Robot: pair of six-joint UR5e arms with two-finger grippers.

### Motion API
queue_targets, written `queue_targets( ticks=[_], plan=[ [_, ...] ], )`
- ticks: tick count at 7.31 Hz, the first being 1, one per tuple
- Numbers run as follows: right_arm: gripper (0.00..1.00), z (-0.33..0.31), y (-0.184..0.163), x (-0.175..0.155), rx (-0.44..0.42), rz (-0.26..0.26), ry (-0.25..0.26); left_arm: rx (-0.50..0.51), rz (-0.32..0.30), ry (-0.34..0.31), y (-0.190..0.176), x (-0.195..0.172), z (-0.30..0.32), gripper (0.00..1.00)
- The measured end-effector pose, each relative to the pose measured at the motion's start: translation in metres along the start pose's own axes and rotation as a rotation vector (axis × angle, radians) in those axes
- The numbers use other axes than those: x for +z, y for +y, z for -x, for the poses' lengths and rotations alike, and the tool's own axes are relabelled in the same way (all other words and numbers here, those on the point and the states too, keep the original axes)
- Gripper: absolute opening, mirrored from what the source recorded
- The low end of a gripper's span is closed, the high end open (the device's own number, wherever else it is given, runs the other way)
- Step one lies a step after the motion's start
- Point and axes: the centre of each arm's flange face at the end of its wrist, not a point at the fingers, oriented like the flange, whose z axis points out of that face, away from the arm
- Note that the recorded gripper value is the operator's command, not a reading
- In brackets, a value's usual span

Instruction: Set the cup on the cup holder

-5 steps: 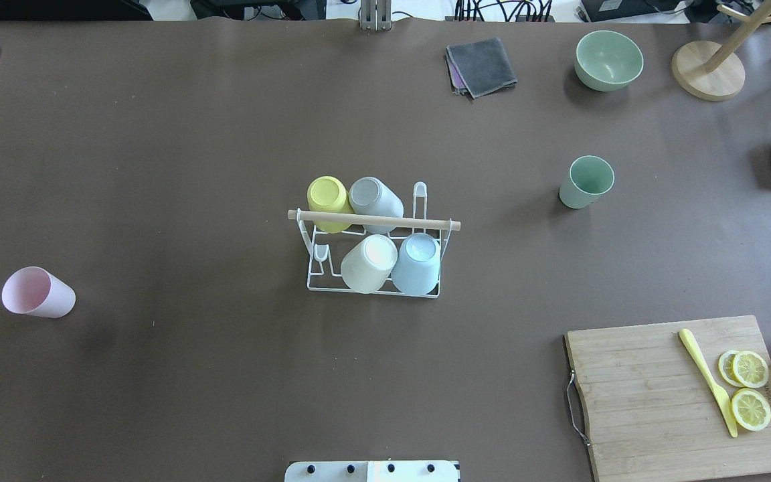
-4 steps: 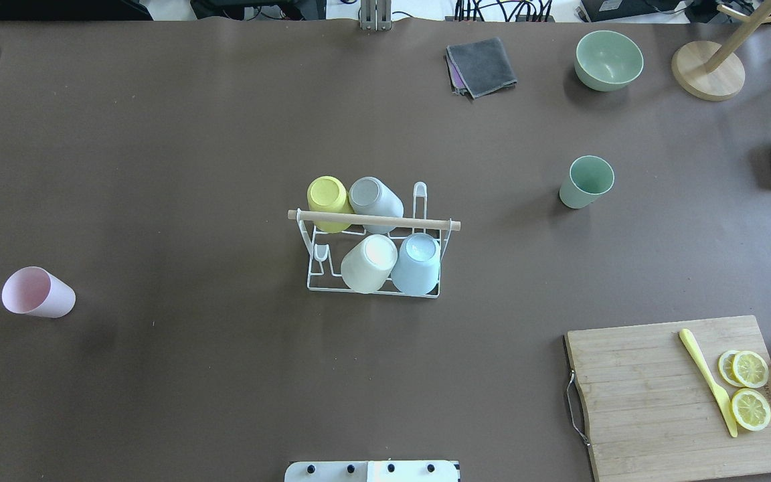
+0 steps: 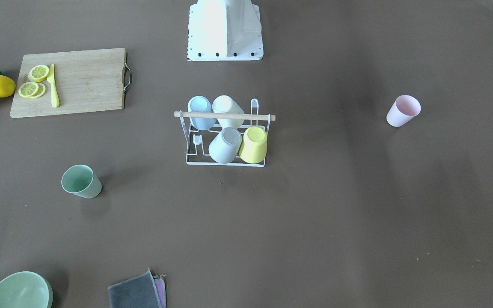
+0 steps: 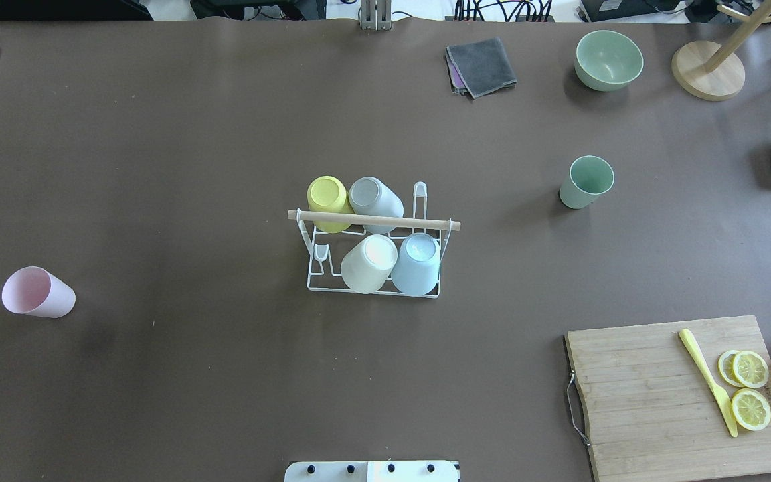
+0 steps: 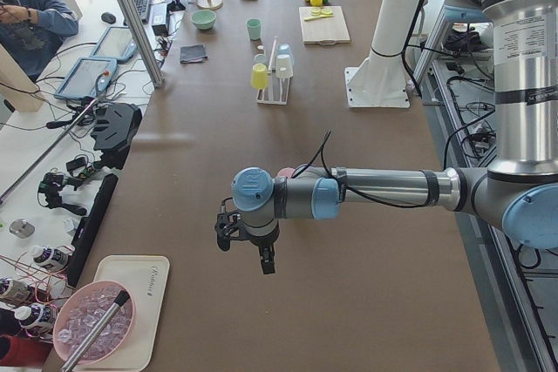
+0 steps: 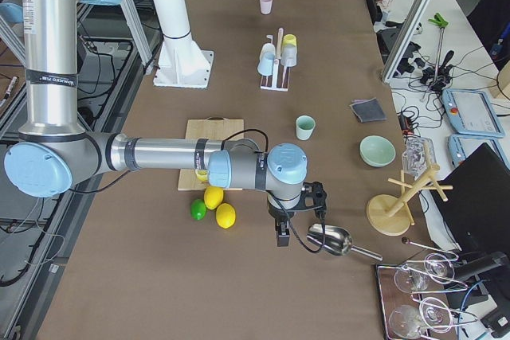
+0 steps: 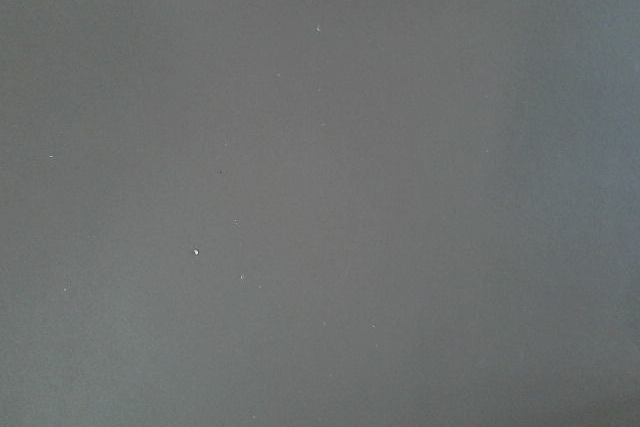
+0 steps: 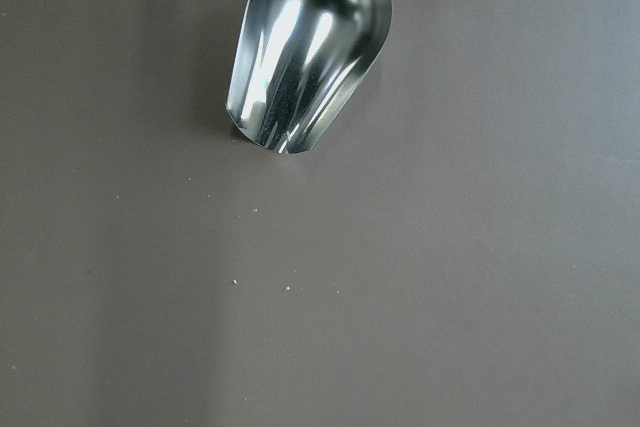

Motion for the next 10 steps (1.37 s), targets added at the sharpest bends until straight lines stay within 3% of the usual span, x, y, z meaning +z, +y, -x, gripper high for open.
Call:
queue_targets(
  ticks=[10],
  plan=[
    [1.0, 0.0062, 0.0013, -0.0067, 0.004, -0.015, -0.009, 0.0, -0.001, 0.003, 0.0002, -0.0006, -0.0003, 0.99]
  ],
)
